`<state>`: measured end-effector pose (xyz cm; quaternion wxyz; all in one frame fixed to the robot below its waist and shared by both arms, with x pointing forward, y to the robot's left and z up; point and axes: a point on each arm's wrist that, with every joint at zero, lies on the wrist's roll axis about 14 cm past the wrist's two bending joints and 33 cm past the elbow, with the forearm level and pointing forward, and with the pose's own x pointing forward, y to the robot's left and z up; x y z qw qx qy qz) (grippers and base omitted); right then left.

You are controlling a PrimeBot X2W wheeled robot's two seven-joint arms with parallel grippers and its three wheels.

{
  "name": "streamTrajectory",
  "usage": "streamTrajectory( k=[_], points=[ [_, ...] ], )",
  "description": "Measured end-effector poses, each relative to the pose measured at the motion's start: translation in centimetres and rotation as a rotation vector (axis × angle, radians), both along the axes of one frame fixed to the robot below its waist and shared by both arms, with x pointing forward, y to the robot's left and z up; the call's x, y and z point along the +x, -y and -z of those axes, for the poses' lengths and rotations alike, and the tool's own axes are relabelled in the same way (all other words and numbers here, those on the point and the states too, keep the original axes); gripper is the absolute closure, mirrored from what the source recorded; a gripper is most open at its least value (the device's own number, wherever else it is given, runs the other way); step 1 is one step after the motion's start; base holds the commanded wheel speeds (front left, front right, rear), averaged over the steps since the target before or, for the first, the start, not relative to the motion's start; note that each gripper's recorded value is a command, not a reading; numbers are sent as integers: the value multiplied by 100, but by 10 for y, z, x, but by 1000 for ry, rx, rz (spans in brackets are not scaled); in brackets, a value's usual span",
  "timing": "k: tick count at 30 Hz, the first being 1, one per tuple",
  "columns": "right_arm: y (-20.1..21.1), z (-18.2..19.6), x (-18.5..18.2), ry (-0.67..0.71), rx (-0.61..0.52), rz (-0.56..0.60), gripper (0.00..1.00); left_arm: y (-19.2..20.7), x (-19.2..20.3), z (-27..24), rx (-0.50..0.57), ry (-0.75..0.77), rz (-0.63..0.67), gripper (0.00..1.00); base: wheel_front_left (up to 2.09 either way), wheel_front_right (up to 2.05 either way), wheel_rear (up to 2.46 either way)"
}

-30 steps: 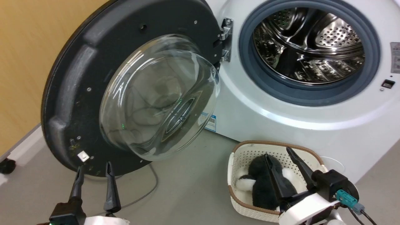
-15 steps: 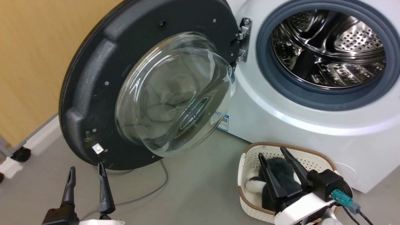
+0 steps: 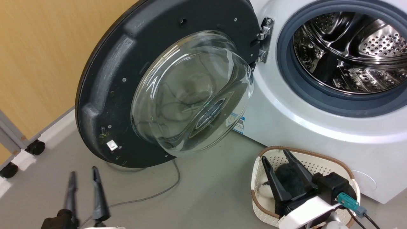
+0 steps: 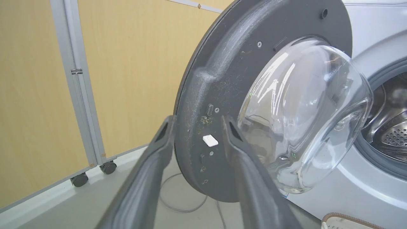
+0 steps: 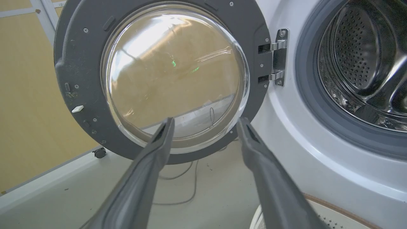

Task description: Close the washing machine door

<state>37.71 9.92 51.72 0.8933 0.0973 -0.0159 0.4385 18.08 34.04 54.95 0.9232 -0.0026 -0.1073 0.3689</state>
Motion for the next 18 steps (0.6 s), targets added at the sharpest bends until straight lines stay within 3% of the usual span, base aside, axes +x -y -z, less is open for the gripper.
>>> streamTrajectory(
  k=[8,18],
  points=[
    [4,0,4,2,3,13,0,-3,-1,-11,-36,72,0,100,0,0,0],
    [25,9,23,-6,7,75,0,-77,-4,-52,-137,324,-42,100,0,0,0]
  ],
)
